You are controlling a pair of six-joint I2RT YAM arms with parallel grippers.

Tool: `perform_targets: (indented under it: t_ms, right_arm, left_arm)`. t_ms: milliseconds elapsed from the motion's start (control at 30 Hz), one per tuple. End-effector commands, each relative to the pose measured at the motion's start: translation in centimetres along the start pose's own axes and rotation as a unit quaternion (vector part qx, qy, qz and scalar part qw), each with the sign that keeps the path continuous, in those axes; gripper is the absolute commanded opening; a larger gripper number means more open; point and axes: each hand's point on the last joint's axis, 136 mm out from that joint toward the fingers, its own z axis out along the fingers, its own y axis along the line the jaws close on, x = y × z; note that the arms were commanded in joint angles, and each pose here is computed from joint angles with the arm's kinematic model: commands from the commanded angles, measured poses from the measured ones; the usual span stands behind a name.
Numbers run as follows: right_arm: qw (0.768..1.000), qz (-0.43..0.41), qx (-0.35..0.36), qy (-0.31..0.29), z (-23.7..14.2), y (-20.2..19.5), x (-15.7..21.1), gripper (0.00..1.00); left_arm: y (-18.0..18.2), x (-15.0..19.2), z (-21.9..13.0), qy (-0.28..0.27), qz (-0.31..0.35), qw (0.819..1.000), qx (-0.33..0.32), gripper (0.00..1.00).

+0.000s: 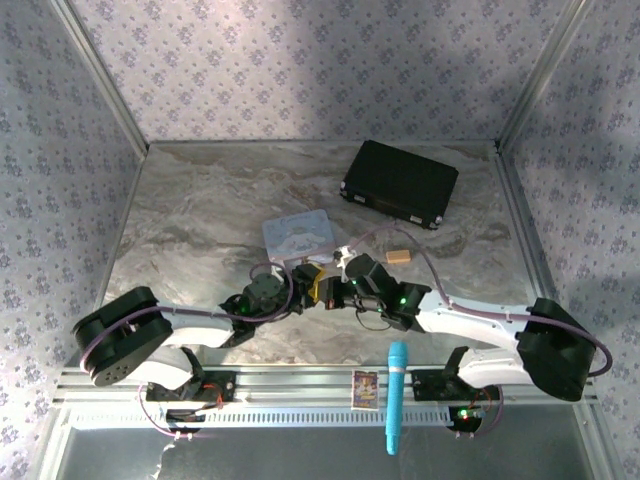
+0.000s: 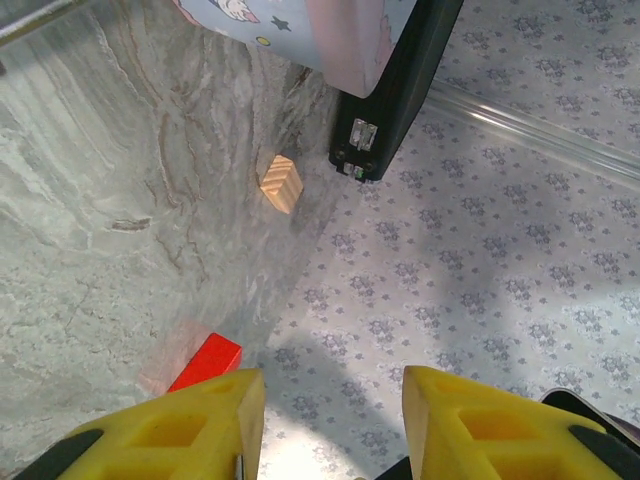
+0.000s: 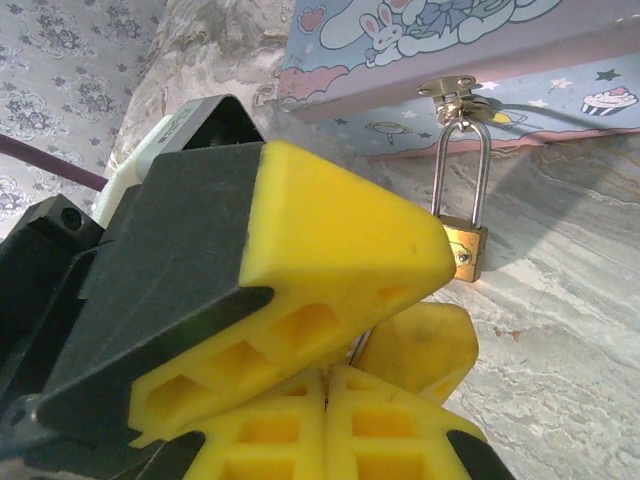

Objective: Unlock a padlock with a key

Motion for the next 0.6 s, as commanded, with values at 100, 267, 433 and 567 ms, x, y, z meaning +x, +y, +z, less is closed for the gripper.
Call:
perform_targets:
  t_ms: [100,267,433,567]
  right_arm:
    - [1.0,0.0,-0.007,-0.026,-1.0,0.0,-1.3,0.02]
    - [1.0,0.005,-0.006,-0.026,-1.1,-0.5,-1.2,0.02]
    - [1.0,0.006,-0.003,-0.021,-1.0,-0.8,-0.9,0.02]
    - [1.0,0.005,-0.004,-0.016,-1.0,-1.0,-0.7,0.02]
  left_arm:
    - [0.8,-0.4,0.1,-0.008,0.022,0.999,-0.026,0.32]
    - [1.0,-0.5,0.2,-0.008,0.031,0.999,-0.036,0.21]
    - [0.8,-0.5,0.2,-0.009,0.036,0.999,-0.035,0.04]
    - [0.7,-0.7,0.1,-0.012,0.042,0.998,-0.037,0.0]
